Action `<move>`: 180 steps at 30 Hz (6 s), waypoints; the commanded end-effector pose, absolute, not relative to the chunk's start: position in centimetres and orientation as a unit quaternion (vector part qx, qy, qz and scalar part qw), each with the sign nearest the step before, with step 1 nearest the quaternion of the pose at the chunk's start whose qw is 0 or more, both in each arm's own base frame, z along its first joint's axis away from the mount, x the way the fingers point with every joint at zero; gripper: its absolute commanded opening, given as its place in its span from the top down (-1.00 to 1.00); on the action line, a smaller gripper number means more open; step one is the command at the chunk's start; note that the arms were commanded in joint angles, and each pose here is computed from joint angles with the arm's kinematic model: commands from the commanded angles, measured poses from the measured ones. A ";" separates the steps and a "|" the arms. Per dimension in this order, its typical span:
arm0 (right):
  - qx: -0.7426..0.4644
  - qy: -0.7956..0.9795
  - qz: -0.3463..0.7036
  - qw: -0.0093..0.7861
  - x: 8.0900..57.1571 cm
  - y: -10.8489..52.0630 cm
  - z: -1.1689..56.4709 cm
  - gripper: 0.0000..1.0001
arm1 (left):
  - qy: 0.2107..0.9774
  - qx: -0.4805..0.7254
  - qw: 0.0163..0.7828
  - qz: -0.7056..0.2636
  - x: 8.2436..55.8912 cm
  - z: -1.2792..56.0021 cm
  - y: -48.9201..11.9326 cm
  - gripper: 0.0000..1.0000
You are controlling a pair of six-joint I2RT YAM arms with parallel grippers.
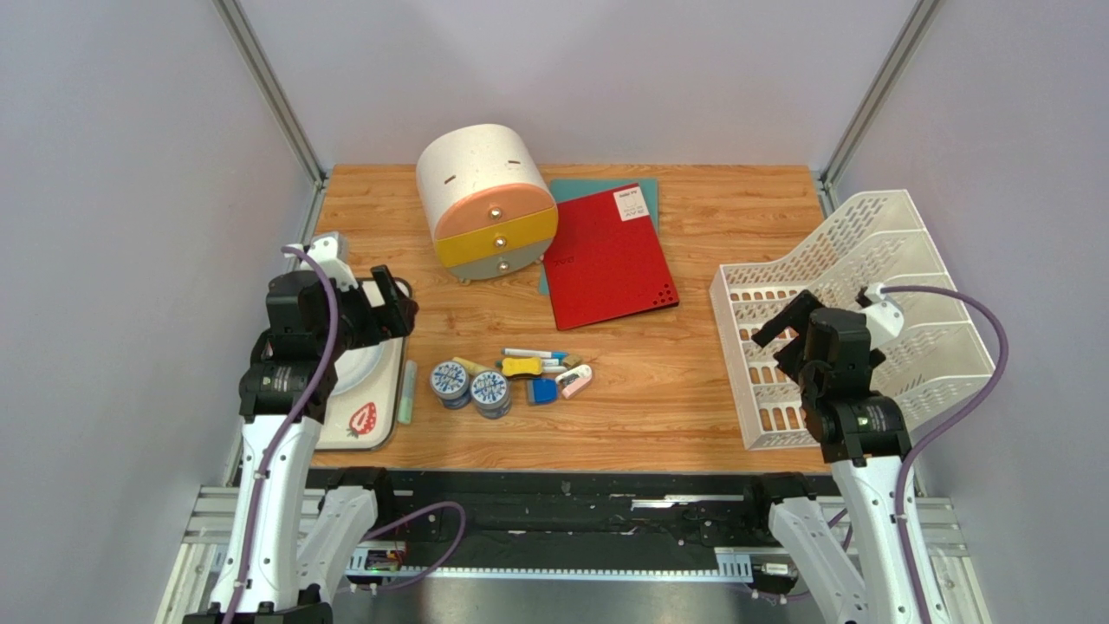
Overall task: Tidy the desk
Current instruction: Move the storage box to the corner of the board, then pick up the folder from the center of the board.
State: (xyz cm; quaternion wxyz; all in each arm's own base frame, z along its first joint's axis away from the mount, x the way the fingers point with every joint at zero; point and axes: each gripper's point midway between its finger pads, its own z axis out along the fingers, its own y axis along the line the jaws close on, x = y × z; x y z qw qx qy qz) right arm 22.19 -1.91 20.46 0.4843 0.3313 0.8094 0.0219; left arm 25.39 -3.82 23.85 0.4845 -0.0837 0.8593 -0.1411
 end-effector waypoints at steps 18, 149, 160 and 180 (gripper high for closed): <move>0.425 0.805 -0.058 0.409 21.6 -4.0 12.2 -0.99 | 0.852 -0.069 0.483 -0.188 25.3 23.7 -5.3 -0.98; 0.142 0.869 0.306 0.361 44.2 12.6 5.8 -0.53 | 0.831 -0.037 0.492 -0.255 25.4 24.6 -7.1 -0.98; 0.137 0.872 0.308 0.356 42.7 13.0 5.1 0.51 | 0.832 -0.034 0.490 -0.259 25.4 24.5 -7.2 -0.98; 0.112 0.865 0.278 0.402 34.7 11.5 11.1 0.92 | 0.814 0.010 0.487 -0.316 25.2 25.5 -9.3 -0.99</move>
